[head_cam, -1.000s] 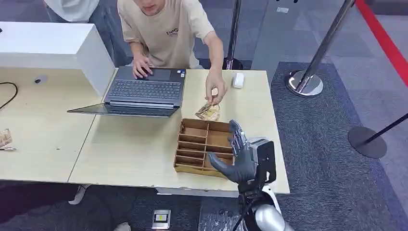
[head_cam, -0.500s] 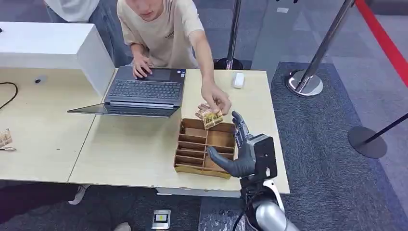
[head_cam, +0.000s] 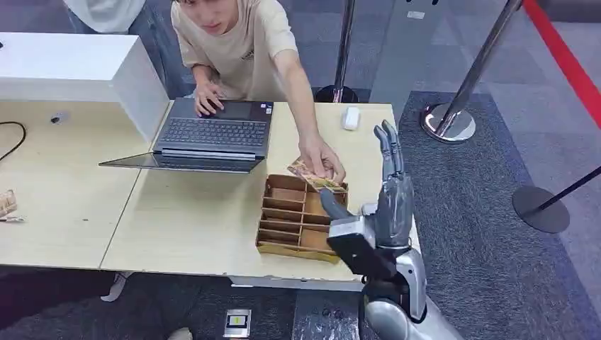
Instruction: Pass the card to the sensor for recognition and then transmit it.
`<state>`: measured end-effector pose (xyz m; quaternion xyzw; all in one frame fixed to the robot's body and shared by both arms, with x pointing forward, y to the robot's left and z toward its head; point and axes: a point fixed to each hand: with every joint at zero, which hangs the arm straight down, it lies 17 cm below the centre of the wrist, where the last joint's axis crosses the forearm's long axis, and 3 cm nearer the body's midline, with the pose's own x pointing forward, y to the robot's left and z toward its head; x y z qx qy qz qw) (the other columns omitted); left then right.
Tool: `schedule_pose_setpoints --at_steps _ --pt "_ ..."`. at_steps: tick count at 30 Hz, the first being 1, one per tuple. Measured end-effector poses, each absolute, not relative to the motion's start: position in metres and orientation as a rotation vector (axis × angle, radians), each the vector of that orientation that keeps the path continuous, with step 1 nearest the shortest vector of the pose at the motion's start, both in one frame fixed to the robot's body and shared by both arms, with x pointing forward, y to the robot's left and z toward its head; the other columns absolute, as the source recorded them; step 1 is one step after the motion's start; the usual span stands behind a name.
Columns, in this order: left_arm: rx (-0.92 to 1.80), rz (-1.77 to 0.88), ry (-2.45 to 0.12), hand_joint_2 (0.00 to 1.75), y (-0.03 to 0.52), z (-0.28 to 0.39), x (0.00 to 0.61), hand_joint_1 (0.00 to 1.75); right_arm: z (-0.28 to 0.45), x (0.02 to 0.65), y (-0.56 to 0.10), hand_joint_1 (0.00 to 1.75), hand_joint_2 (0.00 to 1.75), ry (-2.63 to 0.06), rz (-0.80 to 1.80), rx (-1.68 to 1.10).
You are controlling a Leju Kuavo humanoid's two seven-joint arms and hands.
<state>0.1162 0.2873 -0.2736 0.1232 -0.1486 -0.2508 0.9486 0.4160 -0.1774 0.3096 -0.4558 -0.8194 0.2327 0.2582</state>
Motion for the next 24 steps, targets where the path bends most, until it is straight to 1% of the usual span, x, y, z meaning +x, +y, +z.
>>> schedule_pose_setpoints --at_steps 1,9,18,19,20,21,24 --pt "0.251 -0.511 -0.303 1.75 0.287 -0.274 0.117 0.0 0.312 0.413 -0.173 0.0 1.75 -2.231 0.678 -1.305" --pt "0.25 -0.516 -0.306 1.75 0.286 -0.273 0.117 0.0 0.315 0.411 -0.172 0.0 1.75 -2.227 0.723 -1.4" --pt "0.249 -0.523 -0.312 1.75 0.285 -0.273 0.119 0.0 0.309 0.415 -0.175 0.0 1.75 -2.203 0.706 -1.374" --pt "0.249 -0.523 -0.313 1.75 0.285 -0.273 0.119 0.0 0.308 0.416 -0.177 0.1 1.75 -2.196 0.696 -1.361" --pt "0.249 -0.523 -0.313 1.75 0.285 -0.273 0.12 0.0 0.306 0.418 -0.179 0.1 1.75 -2.188 0.685 -1.344" --pt "0.249 -0.524 -0.314 1.75 0.285 -0.273 0.12 0.0 0.304 0.421 -0.18 1.75 1.75 -2.179 0.679 -1.324" --pt "0.249 -0.527 -0.315 1.75 0.285 -0.273 0.121 0.0 0.298 0.426 -0.178 1.75 1.75 -2.162 0.696 -1.285"
